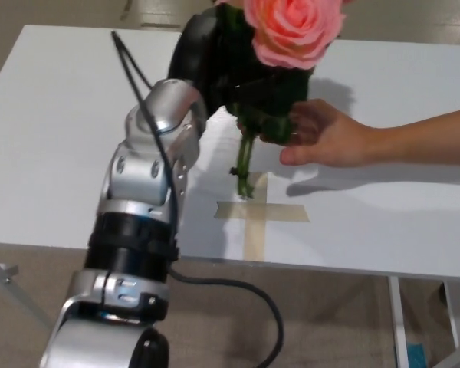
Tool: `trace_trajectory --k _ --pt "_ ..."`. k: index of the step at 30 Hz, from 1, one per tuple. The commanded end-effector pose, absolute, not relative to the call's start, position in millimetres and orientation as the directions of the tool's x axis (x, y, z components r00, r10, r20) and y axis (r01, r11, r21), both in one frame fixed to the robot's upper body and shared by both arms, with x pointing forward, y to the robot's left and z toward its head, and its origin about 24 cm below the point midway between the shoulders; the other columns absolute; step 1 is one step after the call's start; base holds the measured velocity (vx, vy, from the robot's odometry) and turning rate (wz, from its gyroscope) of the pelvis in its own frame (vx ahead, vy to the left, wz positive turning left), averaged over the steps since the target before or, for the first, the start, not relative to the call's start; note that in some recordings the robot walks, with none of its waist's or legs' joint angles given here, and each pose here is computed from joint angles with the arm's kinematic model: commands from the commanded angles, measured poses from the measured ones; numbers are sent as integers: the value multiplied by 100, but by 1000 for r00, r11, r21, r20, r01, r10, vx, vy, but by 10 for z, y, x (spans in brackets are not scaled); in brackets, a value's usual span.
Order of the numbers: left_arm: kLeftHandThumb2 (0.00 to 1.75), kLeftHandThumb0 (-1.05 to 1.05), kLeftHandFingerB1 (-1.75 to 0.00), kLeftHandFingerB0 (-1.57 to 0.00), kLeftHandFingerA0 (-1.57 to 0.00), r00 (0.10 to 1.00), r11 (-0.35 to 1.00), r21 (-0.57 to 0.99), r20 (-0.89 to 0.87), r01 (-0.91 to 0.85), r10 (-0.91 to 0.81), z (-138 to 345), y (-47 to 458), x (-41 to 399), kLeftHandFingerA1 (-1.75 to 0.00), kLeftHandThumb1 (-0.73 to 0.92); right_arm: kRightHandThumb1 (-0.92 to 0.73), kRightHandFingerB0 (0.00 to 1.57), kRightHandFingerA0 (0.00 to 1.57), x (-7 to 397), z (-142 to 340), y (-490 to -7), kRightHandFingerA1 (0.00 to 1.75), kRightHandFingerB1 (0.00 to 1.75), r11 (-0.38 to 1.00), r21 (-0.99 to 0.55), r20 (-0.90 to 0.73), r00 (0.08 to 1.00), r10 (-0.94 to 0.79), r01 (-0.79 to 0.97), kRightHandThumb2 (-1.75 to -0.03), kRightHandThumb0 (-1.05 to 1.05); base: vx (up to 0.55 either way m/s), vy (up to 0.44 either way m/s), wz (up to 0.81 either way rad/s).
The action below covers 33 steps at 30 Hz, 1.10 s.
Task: Use the left hand to pick up the rose and passes it to a human.
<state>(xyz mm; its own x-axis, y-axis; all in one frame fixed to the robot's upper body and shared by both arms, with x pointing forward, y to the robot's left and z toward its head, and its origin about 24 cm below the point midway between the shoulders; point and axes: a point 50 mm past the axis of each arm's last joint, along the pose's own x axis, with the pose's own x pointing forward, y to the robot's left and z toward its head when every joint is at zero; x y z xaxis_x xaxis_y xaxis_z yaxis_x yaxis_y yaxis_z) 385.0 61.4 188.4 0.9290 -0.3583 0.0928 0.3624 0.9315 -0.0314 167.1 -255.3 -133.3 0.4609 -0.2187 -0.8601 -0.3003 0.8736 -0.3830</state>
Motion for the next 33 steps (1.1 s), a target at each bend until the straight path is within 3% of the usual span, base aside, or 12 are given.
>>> trace_trajectory --k 1,16,33 --pt "64 -19 -97 -78 -81 903 906 -67 143 418 -406 1994 384 3853 -145 83 -69 50 64 1654 -1355 -2509 42 38 880 -370 -867 450 -211 -299 -60 -33 0 0 0" --pt "67 -19 -100 -79 -88 888 871 -176 127 459 -442 1848 -134 3722 -146 81 -68 50 63 1673 -1363 -2452 42 38 881 -363 -867 456 -201 -302 -60 -33 0 0 0" --pt "69 -19 -94 -79 -87 864 850 -153 69 504 -499 1617 -343 3591 -150 80 -68 49 63 1700 -1349 -2458 42 37 881 -366 -860 470 -198 -299 -60 -32 0 0 0"
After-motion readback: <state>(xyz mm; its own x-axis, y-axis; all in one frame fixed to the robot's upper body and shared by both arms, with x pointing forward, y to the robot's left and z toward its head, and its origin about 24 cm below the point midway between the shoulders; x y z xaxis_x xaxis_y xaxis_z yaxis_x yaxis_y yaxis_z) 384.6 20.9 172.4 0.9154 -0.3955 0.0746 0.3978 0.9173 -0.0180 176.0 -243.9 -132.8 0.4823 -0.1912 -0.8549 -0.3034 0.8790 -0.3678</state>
